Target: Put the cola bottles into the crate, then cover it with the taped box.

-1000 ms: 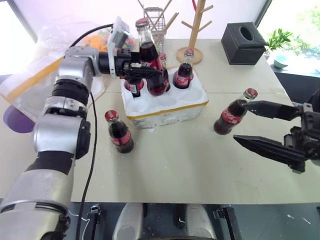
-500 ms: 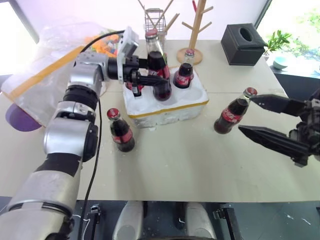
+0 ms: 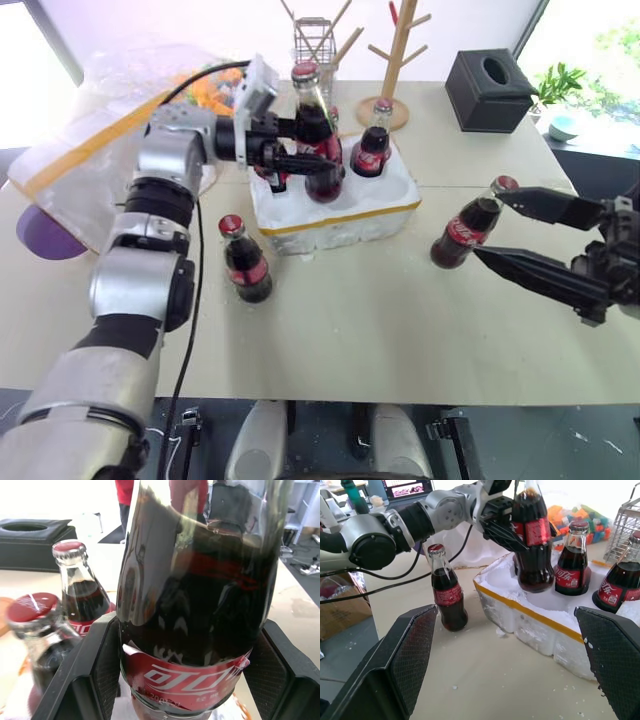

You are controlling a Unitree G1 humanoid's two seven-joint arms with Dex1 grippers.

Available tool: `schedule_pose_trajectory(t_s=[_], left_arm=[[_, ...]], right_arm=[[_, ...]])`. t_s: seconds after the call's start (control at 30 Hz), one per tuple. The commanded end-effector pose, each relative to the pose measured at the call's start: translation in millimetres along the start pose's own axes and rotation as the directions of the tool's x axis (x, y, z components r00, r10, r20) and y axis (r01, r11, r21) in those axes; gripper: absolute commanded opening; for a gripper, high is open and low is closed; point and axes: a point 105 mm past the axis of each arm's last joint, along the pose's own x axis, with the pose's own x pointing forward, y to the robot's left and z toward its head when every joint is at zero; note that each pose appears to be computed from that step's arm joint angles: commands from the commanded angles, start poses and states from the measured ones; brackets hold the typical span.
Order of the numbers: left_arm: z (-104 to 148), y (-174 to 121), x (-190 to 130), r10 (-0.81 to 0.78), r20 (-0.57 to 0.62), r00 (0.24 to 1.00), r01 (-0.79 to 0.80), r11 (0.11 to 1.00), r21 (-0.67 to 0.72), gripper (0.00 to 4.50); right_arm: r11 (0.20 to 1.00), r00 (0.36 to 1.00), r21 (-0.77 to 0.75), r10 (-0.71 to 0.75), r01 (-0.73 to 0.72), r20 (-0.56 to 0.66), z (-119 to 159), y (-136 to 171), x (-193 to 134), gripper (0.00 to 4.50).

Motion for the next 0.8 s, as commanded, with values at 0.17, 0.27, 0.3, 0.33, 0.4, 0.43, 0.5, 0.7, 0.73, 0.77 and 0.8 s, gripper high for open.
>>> schedule_pose_trajectory(t_s=[0.17,0.27,0.3,0.33,0.4,0.43,0.5,0.7,0.73,0.77,0.8], left_arm=[[10.8,4.1,6.2,0.036,0.037,0.999,-0.038,0.998,0.058,2.73],[-5.2,1.0,9.2,0.024,-0.005,1.0,-0.024,0.999,0.036,2.73],[-10.4,-0.8,9.7,0.015,-0.019,1.0,-0.014,0.999,0.032,2.73],[-14.7,-2.4,10.0,0.008,-0.031,0.999,-0.007,1.0,0.031,2.73],[-23.6,-4.5,9.7,0.0,-0.061,0.998,0.001,1.0,0.021,2.73],[-27.6,-5.6,9.3,-0.002,-0.075,0.997,0.004,1.0,0.024,2.73],[-34.4,-5.8,8.1,0.003,-0.098,0.995,-0.002,1.0,0.015,3.23],[-38.6,-5.3,1.3,0.015,-0.108,0.994,-0.015,1.0,-0.001,4.42],[-36.6,-5.0,-1.2,0.018,-0.1,0.995,-0.018,1.0,0.002,4.42],[-33.1,-4.7,-5.3,0.019,-0.088,0.996,-0.019,1.0,0.0,4.42],[-26.4,-4.4,-11.9,0.02,-0.063,0.998,-0.02,1.0,-0.006,4.42]], right_arm=[[0.999,0.999,-0.034,0.039,-0.038,0.024,6.3,10.1,-1.3,4.5],[0.999,0.999,-0.03,0.031,-0.03,0.023,4.6,9.3,-1.2,4.5],[0.999,0.999,-0.028,0.028,-0.027,0.023,4.0,8.7,-1.0,4.5],[0.999,0.999,-0.027,0.025,-0.024,0.023,3.4,8.2,-0.8,4.5],[0.999,1.0,-0.027,0.02,-0.02,0.022,2.3,7.3,0.1,4.5],[0.999,1.0,-0.027,0.019,-0.018,0.022,2.0,6.9,0.6,4.5],[0.999,1.0,-0.029,0.017,-0.016,0.023,1.7,6.4,1.6,4.5],[0.999,0.999,-0.029,0.019,-0.018,0.028,2.1,5.4,4.2,4.5],[0.999,0.999,-0.029,0.02,-0.019,0.028,2.0,5.1,4.6,4.5],[0.999,0.999,-0.028,0.021,-0.02,0.029,1.9,4.7,5.1,4.5],[0.999,0.999,-0.027,0.021,-0.021,0.029,1.6,4.0,5.7,4.5]])
